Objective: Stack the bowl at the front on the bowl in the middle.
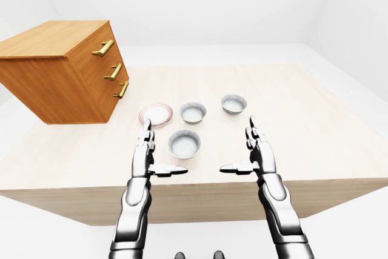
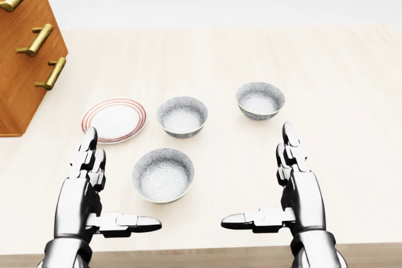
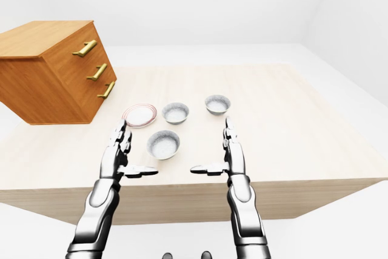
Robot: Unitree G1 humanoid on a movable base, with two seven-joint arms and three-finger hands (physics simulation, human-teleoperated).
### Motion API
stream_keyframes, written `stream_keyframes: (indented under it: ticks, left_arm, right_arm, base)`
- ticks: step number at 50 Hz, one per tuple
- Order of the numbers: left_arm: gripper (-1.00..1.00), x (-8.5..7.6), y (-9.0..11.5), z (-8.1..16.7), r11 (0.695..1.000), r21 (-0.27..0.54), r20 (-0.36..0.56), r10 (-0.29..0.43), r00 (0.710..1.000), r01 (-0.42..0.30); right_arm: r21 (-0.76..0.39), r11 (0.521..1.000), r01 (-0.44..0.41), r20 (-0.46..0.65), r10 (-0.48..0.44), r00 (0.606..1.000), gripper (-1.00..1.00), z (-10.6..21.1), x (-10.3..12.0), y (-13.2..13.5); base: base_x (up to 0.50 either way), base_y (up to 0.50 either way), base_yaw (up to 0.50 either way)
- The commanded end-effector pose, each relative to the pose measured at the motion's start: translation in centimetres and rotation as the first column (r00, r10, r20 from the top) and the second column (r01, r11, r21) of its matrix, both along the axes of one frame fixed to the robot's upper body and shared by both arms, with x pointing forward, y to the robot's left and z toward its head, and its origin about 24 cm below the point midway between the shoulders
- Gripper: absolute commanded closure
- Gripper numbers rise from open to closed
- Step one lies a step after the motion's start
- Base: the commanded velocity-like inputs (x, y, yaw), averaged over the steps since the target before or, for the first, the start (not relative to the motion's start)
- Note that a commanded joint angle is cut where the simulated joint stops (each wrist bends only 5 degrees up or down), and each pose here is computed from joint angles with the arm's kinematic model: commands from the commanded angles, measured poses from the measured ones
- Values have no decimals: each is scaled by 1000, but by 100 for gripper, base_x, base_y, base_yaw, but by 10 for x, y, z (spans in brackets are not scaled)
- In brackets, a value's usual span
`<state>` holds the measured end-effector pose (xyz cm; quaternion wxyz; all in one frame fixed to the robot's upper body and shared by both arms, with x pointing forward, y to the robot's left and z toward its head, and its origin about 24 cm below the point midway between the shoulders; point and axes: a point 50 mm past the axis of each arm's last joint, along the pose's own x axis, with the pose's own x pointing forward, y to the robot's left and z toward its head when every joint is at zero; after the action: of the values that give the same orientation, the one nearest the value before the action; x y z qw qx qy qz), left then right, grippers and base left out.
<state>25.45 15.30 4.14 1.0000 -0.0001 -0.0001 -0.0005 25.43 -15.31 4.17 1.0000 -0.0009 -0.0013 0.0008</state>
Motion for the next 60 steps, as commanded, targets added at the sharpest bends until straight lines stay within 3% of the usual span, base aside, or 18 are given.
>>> stream_keyframes:
  ticks: [1,14,25,35,41,60]
  left_arm:
    - [-100,3,7,3,1000,-2,6,-5,1000,5]
    - [-100,4,7,4,1000,6,7,-14,1000,14]
    - [-100,6,12,20,1000,11,32,-15,999,15]
    - [-100,7,20,54,1000,18,171,-1,985,-3]
    - [-100,8,23,61,1000,15,198,9,980,-12]
    - [-100,6,25,61,1000,17,198,15,980,-19]
  right_arm:
    - [-7,1000,-7,14,7,1000,-100,4,-1,-10]
    - [-32,999,-13,40,14,999,-100,9,-3,-15]
    - [-101,995,5,126,8,992,-100,45,4,-23]
    - [-104,994,39,227,-15,974,-100,72,14,-32]
    - [-138,990,34,279,6,960,-100,85,11,-33]
    - [-134,991,18,274,20,961,-100,83,8,-32]
  base:
    - [0,0,0]
    - [0,0,0]
    - [0,0,0]
    - [0,0,0]
    - [0,0,0]
    - [21,0,0]
